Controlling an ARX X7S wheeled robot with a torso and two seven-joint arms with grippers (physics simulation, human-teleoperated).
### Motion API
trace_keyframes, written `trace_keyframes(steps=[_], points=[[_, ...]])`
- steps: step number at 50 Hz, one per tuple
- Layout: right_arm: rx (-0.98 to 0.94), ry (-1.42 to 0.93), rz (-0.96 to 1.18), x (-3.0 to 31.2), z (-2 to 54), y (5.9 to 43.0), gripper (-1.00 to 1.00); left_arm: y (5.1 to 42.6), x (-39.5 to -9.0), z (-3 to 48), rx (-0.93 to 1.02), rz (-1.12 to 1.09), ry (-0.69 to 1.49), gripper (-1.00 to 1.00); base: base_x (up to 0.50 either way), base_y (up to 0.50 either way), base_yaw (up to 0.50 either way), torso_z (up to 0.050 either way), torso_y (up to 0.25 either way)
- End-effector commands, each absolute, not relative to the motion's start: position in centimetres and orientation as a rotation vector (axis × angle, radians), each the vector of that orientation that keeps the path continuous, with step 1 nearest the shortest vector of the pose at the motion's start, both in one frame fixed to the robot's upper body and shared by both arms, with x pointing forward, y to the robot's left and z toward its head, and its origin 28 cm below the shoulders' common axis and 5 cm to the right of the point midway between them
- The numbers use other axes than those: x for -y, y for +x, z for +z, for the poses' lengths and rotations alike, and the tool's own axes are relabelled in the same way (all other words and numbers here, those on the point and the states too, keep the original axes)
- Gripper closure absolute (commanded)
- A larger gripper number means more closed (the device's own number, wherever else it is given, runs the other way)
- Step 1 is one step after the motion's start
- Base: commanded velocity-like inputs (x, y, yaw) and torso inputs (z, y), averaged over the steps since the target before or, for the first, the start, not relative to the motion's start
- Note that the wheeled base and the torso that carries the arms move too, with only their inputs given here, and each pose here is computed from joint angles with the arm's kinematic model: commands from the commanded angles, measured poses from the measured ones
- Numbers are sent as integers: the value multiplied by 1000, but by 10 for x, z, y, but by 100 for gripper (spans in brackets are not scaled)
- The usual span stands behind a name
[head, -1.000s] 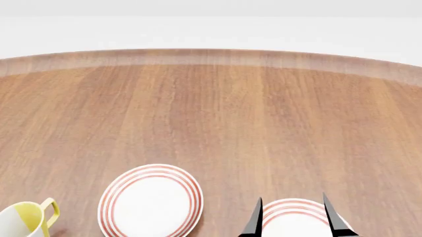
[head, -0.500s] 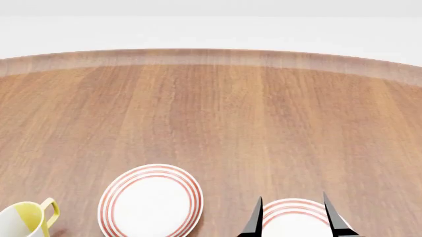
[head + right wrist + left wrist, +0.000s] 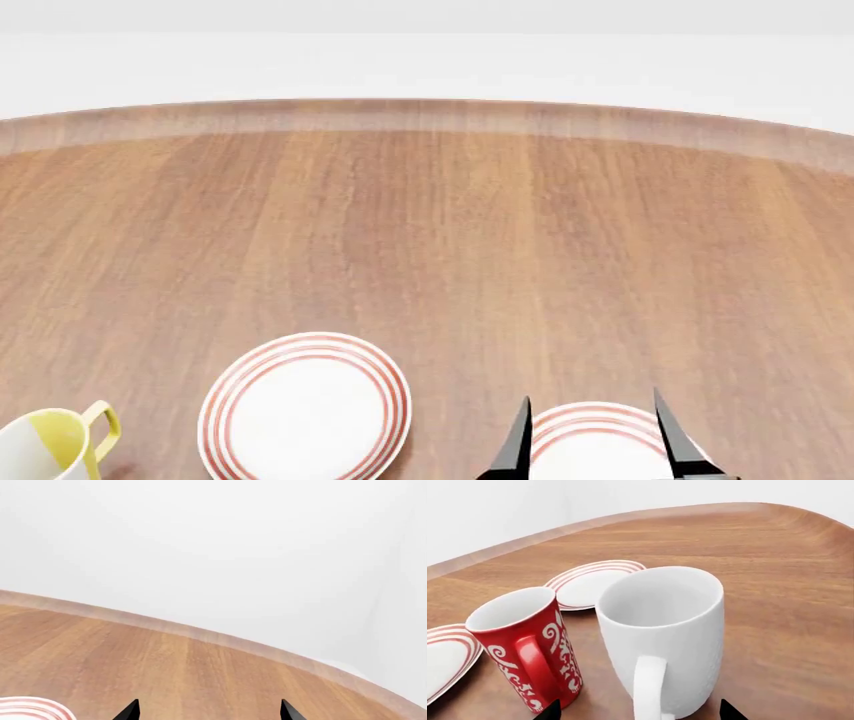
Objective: Put the white mug on the left plate.
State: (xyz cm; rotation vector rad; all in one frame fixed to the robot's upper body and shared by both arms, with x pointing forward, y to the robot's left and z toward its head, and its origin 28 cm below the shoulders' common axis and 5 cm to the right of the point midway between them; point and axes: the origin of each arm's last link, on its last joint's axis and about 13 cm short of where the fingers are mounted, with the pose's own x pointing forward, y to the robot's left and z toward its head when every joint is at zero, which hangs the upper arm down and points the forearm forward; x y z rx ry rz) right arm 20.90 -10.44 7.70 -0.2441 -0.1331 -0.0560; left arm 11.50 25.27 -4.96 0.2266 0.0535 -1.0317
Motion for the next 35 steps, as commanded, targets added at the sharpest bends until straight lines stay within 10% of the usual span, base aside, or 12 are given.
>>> trace_keyframes(steps=[1, 35], points=[[132, -244, -59, 105, 77, 210, -100, 117, -252, -49, -51, -1031, 220, 100, 0, 0, 0, 0, 0], [128, -240, -53, 104, 74, 211, -100, 90, -250, -20, 74, -1021, 236, 100, 0, 0, 0, 0, 0]])
